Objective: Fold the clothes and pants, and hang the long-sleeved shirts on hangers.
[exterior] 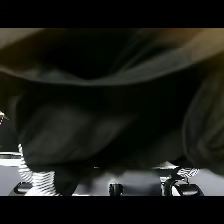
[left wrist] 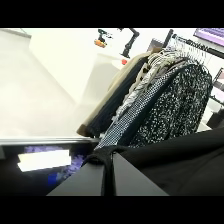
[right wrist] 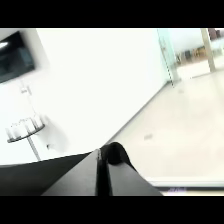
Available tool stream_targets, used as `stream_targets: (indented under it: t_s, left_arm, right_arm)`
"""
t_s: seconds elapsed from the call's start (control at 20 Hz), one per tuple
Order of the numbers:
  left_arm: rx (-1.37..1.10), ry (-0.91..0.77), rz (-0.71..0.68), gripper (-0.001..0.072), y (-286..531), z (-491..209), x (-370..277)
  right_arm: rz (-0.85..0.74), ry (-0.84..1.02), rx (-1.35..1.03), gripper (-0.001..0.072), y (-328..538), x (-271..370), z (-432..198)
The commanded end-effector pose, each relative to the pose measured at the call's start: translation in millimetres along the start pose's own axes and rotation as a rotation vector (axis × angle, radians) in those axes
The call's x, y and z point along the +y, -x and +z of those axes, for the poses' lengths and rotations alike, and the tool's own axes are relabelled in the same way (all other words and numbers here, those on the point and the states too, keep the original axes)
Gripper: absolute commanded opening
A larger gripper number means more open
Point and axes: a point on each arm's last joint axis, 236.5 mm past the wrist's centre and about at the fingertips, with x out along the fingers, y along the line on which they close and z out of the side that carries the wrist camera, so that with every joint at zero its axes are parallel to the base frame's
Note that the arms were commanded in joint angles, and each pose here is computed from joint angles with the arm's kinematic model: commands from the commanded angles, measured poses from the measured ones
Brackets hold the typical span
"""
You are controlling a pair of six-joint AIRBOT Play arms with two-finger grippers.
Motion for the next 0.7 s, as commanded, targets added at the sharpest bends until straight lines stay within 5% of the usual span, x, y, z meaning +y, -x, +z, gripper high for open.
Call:
stream_targets:
  t_s: [0.0,0.4,0.65]
  left_arm:
    - [0.083,0.039,0.091,0.002,-42,-27,53]
    - [0.45,0.244,0.341,0.002,-204,-238,279]
    - [0.644,0.414,0.405,0.002,-230,-380,337]
  right_arm:
    - [-0.087,-0.125,0.124,0.0029,-70,-59,-47]
    - [-0.313,-0.497,0.572,0.003,-227,-254,-326]
    - [-0.429,-0.677,0.751,0.0055,-228,-319,-468]
